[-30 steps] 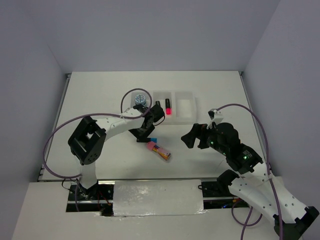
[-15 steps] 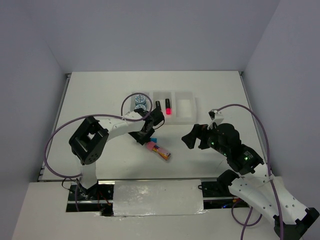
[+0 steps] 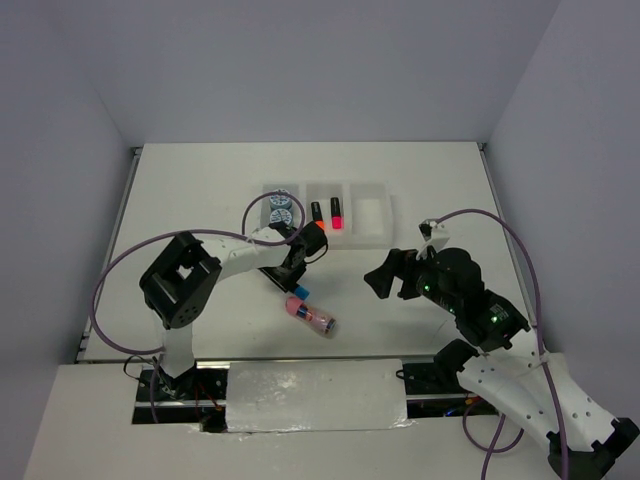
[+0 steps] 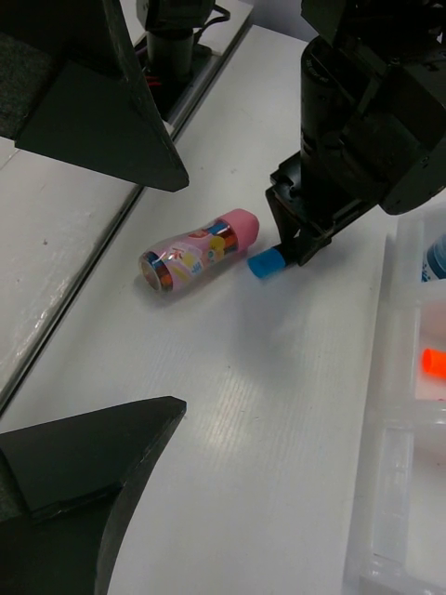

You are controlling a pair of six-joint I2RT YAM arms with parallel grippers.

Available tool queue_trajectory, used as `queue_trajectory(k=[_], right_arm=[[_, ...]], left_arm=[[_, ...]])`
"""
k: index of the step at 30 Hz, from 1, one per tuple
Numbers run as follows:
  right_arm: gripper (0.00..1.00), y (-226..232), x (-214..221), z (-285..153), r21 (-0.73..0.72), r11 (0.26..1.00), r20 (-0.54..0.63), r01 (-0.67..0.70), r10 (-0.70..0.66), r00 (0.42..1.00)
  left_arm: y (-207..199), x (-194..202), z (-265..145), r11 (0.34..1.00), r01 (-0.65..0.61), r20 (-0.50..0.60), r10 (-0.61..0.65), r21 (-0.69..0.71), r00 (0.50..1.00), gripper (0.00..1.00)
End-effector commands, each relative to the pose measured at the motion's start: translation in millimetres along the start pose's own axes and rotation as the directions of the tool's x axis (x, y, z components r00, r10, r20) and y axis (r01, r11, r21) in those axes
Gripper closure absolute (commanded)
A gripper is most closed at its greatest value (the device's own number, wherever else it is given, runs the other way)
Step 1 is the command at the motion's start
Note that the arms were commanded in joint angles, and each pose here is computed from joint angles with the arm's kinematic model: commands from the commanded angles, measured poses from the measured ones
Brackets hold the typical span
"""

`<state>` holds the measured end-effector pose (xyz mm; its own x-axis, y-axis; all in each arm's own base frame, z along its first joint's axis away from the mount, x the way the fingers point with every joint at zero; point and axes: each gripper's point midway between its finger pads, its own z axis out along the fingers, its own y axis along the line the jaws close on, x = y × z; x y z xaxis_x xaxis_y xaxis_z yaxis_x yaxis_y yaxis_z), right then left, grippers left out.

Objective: Sort the stationery into containers
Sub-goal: Pick up the pen from the center of the board, then place the pen in the storage box.

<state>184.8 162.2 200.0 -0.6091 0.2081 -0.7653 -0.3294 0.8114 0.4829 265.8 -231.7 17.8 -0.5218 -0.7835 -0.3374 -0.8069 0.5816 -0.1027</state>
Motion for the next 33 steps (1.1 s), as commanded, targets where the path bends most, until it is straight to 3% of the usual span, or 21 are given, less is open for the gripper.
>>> queue_trajectory(k=[1,7,14,19,22,23,25,26,27,28,33], right_arm=[[0.00,3.7,-4.0,-3.5,-0.015,1.000,0.019,0.008,-0.008,1.000],[0.00,3.7,-1.3,-1.2,-0.020,1.000,0.013,0.005,-0.005,1.000],[0.00,7.1,-11.9,-7.1,-0.025,1.000,0.054,0.005,-0.004,0.999],[0.00,7.4,-15.8,-10.3,-0.020,1.000,0.066,0.005,-0.004,0.998],[0.00,5.4,-14.5,-11.6,-0.010,1.000,0.060,0.008,-0.008,0.998],[0.00,5.6,-14.8,-13.1,-0.012,1.000,0.062,0.010,-0.009,0.998],[0.00,3.9,-14.7,-17.1,-0.004,1.000,0.066,0.019,-0.019,0.998],[0.00,3.7,-15.2,-18.6,-0.004,1.000,0.068,0.022,-0.022,0.997],[0.00,-0.6,-16.4,-20.0,0.020,0.999,0.073,0.028,-0.029,0.997],[0.00,-1.3,-17.5,-21.8,0.025,0.999,0.077,0.031,-0.032,0.996],[0.00,-4.7,-17.9,-24.6,0.042,0.998,0.078,0.049,-0.052,0.996]], left_arm=[[-4.3,0.2,13.6,1.000,0.013,0.027,-0.013,0.000,1.000,0.73],[-18.3,-1.2,0.1,0.995,-0.018,0.024,0.016,0.095,1.000,1.00],[-40.2,-21.7,-66.8,0.961,-0.066,0.140,0.028,0.270,0.990,1.00],[-65.6,-34.1,-115.7,0.902,-0.143,0.250,0.040,0.407,0.967,1.00],[-99.5,-37.4,-141.5,0.811,-0.298,0.361,0.116,0.503,0.925,1.00],[-121.4,-37.1,-153.6,0.741,-0.392,0.427,0.158,0.544,0.890,1.00],[-143.4,-39.6,-164.9,0.683,-0.458,0.481,0.176,0.569,0.859,1.00],[-155.3,-39.3,-159.2,0.656,-0.537,0.541,0.226,0.531,0.810,1.00],[-168.7,-49.4,-170.9,0.648,-0.548,0.565,0.213,0.529,0.797,1.00],[-174.6,-51.9,-158.1,0.650,-0.603,0.609,0.261,0.462,0.749,1.00],[-212.9,-81.0,-168.9,0.589,-0.670,0.694,0.242,0.451,0.679,0.97]])
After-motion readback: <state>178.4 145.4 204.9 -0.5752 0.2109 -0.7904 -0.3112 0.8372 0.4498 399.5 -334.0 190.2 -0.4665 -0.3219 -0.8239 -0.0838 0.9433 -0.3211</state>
